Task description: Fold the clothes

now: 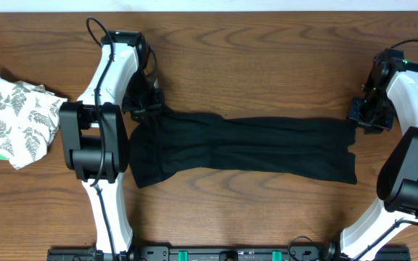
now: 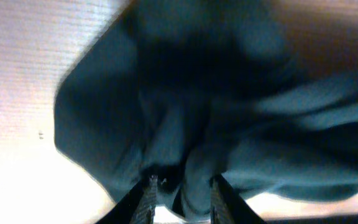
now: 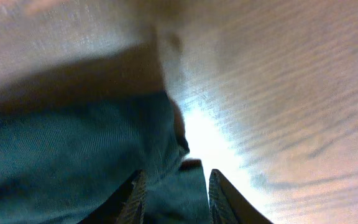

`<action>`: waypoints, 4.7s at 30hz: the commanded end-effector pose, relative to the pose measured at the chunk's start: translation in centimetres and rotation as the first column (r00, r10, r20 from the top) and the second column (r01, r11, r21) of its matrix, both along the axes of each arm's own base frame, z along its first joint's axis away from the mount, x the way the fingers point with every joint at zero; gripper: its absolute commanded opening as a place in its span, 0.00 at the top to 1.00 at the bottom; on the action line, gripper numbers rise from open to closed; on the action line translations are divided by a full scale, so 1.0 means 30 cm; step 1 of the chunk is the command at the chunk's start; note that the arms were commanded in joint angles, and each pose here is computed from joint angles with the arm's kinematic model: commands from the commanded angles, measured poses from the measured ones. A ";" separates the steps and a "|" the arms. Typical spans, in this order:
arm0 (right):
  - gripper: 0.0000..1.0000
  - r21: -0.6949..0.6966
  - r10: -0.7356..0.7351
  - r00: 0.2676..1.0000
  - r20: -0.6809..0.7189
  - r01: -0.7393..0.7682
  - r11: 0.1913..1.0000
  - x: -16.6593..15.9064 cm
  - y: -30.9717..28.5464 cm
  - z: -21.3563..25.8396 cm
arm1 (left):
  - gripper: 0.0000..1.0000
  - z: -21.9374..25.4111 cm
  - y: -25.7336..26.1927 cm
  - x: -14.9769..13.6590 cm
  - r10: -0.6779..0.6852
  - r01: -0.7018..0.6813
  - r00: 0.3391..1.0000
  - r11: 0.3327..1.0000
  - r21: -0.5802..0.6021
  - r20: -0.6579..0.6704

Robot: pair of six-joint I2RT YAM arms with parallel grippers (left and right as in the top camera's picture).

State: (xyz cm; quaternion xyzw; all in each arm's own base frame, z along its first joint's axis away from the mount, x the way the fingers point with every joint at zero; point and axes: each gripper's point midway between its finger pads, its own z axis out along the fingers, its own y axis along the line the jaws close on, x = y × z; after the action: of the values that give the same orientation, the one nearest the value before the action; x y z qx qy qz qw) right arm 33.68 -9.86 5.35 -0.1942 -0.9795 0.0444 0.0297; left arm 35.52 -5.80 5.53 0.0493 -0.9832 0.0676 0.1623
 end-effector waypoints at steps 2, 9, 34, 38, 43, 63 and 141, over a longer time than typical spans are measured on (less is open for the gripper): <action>0.65 -0.020 -0.013 0.998 0.067 0.015 1.000 0.043 -0.023 0.025 | 0.70 0.171 0.000 0.102 0.010 -0.005 0.968 1.000 -0.019 0.251; 0.72 0.299 0.156 0.948 0.277 -0.240 0.924 0.173 0.208 0.110 | 0.70 0.428 -0.055 0.198 -0.012 0.043 0.828 0.998 -0.043 0.560; 0.76 0.078 0.268 0.963 0.033 -0.270 0.960 -0.020 0.257 -0.164 | 0.71 -0.087 -0.229 0.026 -0.210 0.213 0.895 0.976 0.036 0.392; 0.76 0.053 0.216 0.976 0.026 -0.217 0.975 -0.023 0.215 -0.165 | 0.70 -0.133 -0.188 -0.034 -0.219 0.208 0.917 0.976 0.067 0.332; 0.76 0.059 0.200 0.979 0.028 -0.201 0.978 -0.025 0.201 -0.165 | 0.71 -0.145 -0.124 -0.086 -0.240 0.206 0.935 0.967 0.153 0.262; 0.76 0.062 0.198 0.980 0.035 -0.200 0.978 -0.020 0.202 -0.165 | 0.40 0.207 -0.085 0.168 -0.194 0.047 0.747 0.969 0.241 0.636; 0.76 0.063 0.198 0.980 0.028 -0.199 0.978 -0.026 0.202 -0.165 | 0.58 0.011 -0.103 0.043 -0.130 0.150 0.889 0.989 -0.010 0.439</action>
State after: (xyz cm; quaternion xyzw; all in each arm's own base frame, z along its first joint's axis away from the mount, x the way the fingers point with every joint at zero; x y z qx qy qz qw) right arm 33.19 -2.77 0.12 -0.0797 -0.9965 -0.0035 0.0232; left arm 37.30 -9.43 6.80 -0.0454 -0.9919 0.0964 -0.0691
